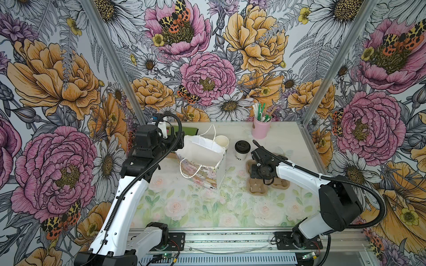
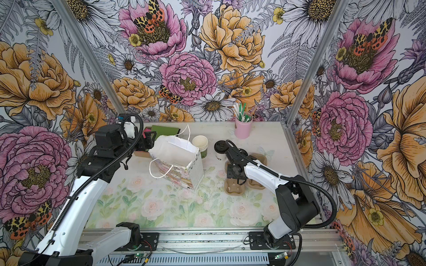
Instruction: Pack the takeout coffee
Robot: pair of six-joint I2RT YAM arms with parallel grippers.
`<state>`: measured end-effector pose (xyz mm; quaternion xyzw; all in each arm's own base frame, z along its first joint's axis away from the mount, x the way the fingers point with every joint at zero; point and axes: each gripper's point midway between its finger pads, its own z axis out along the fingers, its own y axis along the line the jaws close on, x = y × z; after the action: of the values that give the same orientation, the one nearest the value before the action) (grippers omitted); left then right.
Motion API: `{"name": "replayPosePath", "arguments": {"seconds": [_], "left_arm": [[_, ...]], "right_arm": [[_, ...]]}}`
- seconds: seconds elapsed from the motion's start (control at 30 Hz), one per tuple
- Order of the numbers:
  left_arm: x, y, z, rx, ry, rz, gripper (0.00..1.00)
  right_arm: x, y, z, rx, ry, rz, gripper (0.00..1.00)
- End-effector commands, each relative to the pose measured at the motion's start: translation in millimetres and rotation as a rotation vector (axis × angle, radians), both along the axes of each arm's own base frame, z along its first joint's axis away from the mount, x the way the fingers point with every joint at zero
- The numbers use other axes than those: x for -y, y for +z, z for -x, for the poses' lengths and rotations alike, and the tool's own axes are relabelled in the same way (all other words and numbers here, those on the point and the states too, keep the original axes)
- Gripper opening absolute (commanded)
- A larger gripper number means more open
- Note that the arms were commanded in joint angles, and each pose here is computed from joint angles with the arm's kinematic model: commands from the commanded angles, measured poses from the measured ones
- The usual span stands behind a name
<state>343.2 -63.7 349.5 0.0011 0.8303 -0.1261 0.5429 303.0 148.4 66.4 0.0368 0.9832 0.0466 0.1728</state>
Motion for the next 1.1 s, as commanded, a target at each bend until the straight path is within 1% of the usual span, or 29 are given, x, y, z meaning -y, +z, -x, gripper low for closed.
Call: {"name": "replayPosePath", "arguments": {"seconds": [0.0, 0.27, 0.37, 0.73, 1.07], "left_arm": [[-1, -3, 0, -0.003, -0.008, 0.016, 0.90], [-2, -10, -2, -0.005, -0.006, 0.028, 0.90], [-2, -11, -2, -0.005, -0.004, 0.028, 0.90], [-2, -17, -4, -0.017, -0.002, 0.026, 0.91], [-2, -19, -5, -0.018, 0.001, 0.026, 0.91]], "right_arm": [[-7, -6, -4, 0.002, 0.010, -0.008, 0.51], [-6, -15, -1, -0.025, 0.019, 0.008, 0.42], [-7, -18, -1, -0.035, 0.026, 0.006, 0.41], [-10, -24, 5, -0.060, 0.048, 0.008, 0.41], [-15, -18, 6, -0.043, 0.073, 0.002, 0.45]]}}
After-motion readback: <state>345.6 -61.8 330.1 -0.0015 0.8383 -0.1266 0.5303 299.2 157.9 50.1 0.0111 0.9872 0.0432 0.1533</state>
